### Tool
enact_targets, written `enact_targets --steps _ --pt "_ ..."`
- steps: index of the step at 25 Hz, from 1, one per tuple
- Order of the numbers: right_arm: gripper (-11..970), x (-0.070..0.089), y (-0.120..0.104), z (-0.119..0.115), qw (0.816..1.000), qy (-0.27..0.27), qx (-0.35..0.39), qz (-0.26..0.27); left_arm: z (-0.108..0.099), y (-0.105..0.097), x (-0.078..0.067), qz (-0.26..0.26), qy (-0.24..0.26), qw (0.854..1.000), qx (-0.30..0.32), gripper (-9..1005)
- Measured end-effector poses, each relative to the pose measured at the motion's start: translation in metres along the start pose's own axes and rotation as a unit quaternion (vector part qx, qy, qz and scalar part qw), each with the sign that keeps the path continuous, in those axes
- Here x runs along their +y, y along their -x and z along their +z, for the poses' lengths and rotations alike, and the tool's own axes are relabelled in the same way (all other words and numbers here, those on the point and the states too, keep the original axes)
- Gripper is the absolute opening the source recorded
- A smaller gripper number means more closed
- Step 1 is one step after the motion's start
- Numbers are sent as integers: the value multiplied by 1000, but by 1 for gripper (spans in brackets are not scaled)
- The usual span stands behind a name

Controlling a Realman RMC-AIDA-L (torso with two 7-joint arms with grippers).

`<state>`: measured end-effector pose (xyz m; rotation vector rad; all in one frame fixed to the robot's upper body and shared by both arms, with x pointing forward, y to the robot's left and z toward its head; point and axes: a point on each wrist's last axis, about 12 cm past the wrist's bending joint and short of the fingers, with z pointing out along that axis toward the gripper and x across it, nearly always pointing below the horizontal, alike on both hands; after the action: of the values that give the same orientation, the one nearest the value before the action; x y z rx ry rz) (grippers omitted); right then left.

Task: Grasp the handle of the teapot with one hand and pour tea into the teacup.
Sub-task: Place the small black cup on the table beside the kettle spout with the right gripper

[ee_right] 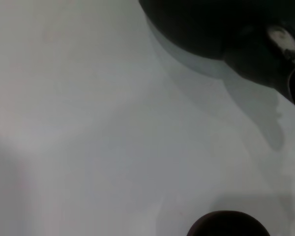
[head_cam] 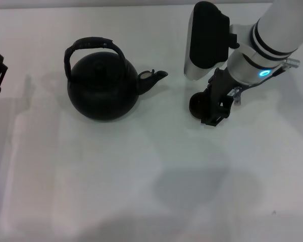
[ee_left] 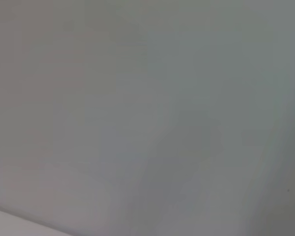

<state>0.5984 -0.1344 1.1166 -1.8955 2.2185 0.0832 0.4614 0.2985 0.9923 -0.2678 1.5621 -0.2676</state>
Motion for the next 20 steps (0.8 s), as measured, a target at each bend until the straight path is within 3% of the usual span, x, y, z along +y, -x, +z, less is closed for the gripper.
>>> enact_targets --steps 4,14,20 --pt "709 1 1 1 1000 -2 0 -4 0 0 0 0 0 1000 0 887" --pt "832 2 3 0 1000 0 -8 -4 0 2 1 2 1 1000 -5 888" --pt "840 2 6 -4 1000 2 -22 -3 0 2 2 3 0 1000 -8 887"
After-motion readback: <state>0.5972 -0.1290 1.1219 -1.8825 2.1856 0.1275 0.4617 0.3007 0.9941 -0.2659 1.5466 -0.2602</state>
